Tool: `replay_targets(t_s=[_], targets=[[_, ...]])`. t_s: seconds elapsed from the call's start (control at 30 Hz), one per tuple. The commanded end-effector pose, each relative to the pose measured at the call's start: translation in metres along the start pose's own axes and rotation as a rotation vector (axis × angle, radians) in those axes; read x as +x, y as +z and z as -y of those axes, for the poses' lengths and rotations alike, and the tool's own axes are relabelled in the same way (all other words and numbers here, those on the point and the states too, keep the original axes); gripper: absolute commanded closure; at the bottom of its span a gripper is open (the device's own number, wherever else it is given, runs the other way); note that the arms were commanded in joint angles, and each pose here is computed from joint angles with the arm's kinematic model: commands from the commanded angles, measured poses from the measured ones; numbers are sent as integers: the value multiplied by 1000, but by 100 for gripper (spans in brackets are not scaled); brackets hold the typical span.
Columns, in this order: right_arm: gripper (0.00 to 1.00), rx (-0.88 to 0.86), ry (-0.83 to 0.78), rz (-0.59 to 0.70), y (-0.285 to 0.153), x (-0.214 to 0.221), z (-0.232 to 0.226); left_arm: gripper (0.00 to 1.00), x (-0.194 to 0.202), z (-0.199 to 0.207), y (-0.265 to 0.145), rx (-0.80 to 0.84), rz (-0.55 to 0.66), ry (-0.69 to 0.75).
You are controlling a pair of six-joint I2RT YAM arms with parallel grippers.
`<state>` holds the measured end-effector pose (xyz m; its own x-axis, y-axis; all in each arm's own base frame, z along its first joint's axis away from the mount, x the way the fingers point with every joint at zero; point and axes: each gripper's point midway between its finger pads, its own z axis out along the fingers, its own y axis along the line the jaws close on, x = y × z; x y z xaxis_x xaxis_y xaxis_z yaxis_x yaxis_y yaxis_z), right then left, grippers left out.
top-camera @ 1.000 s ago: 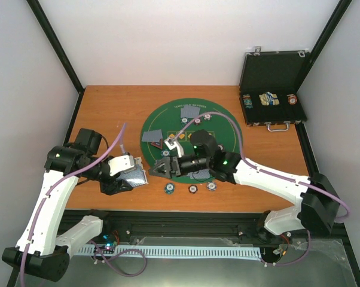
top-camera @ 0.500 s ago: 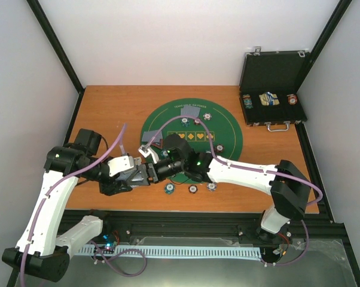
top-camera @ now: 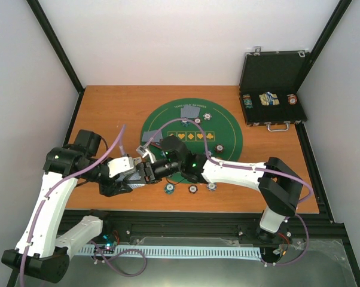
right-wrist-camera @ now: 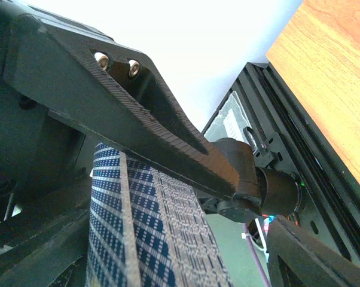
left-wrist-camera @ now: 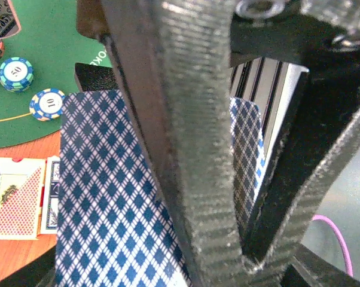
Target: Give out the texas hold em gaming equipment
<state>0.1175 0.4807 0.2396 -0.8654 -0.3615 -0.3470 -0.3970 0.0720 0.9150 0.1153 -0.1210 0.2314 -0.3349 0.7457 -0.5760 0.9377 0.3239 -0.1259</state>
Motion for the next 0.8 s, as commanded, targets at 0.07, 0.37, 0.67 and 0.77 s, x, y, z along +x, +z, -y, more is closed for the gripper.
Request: replay_targets(t_s=[0.07,0.37,0.67,0.77], targets=[[23,-25,5,10,-2,-5,-1,89,-17,2,-10,-9,68,36],[33,45,108,28,-22,-7,47,89,-20,1,-13,-18,70,41],[48,112,106,61,-50,-7,58,89,-19,-2,-10,-18,68,40],[58,112,97,66,-52,-8,54,89,-19,-2,-10,-17,70,40]])
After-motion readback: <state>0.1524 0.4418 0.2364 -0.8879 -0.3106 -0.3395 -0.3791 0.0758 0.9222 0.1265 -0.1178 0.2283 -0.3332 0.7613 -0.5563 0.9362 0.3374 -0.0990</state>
